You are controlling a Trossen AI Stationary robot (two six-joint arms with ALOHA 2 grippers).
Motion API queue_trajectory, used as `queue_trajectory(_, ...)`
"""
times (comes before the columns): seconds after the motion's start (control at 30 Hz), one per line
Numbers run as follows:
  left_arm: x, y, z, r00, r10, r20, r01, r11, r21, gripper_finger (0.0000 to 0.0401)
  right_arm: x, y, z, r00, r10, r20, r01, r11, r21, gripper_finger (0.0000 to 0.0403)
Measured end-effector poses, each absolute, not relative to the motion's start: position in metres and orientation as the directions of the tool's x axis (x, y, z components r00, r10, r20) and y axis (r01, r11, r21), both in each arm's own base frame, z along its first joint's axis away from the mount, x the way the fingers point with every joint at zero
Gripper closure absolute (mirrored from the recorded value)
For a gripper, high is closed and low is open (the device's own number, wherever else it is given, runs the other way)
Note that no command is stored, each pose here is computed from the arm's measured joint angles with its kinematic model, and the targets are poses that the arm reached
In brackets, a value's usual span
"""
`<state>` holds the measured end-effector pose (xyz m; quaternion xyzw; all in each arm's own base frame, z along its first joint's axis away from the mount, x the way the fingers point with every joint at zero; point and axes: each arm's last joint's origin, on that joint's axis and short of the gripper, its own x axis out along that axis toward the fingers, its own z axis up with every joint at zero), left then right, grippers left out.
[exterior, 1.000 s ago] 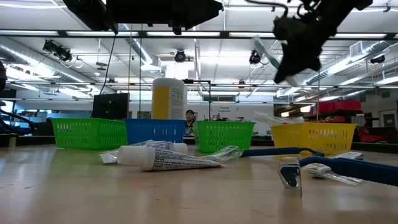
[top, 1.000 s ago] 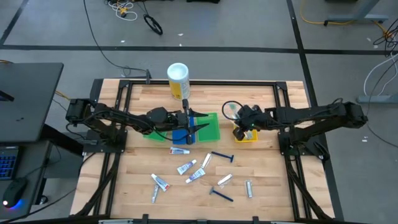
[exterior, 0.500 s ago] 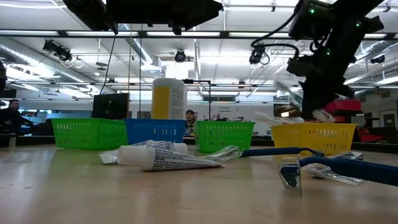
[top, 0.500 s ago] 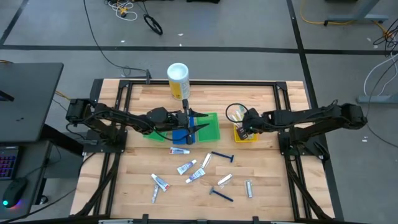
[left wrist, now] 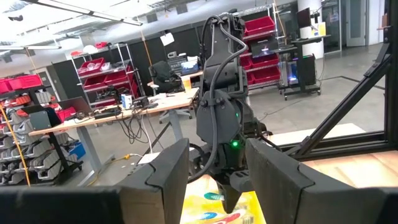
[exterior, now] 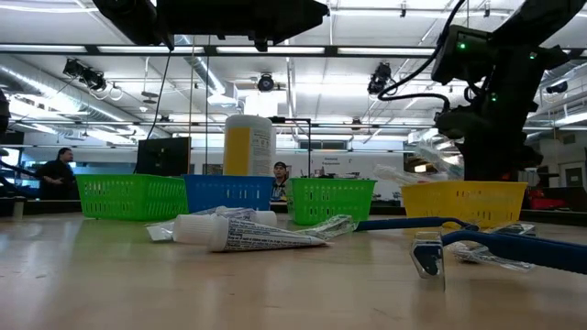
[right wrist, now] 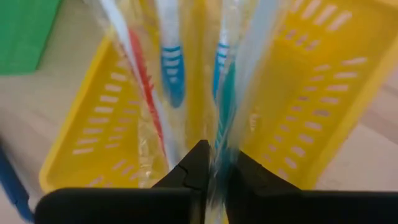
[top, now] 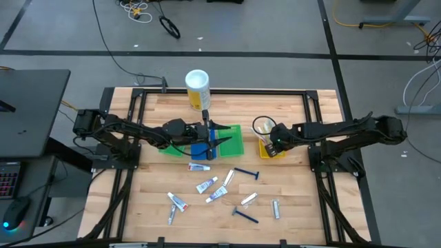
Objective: Pick & Place Travel size toiletries
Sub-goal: Put the green and white toothbrush into the yellow bin, then adjust the red and white toothbrush in the yellow bin
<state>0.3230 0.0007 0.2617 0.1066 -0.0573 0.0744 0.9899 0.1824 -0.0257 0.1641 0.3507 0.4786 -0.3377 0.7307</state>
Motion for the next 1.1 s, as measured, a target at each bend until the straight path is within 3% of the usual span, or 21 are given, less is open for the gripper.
queue_trajectory(0.4,0.323,0.001,0.262,0.982,0.135,0.129,-0.160,0.966,0.203,0.0232,0.181,-0.028,0.164,0.303,-0.143,-0.942,0.826,0.533,0.184,0.0314)
queue_trajectory(0.63,0.323,0.001,0.261,0.983,0.135,0.125,-0.159,0.966,0.204,0.0232,0.180,-0.028,0.164,0.290,-0.134,-0.948,0.774,0.615,0.150,0.0299)
queue_trajectory(0.77,0.323,0.001,0.261,0.983,0.135,0.122,-0.158,0.966,0.204,0.0232,0.186,-0.029,0.176,0.311,-0.166,-0.936,0.756,0.640,0.138,0.0293)
queue_trajectory(1.0,0.323,0.001,0.261,0.984,0.133,0.118,-0.155,0.966,0.205,0.0232,0.184,-0.030,0.202,0.210,-0.189,-0.959,0.768,0.640,0.042,0.0293)
queue_trajectory(1.1,0.323,0.001,0.261,0.985,0.129,0.117,-0.151,0.967,0.205,0.0232,0.187,-0.031,0.207,0.222,-0.197,-0.955,0.760,0.648,0.043,0.0293)
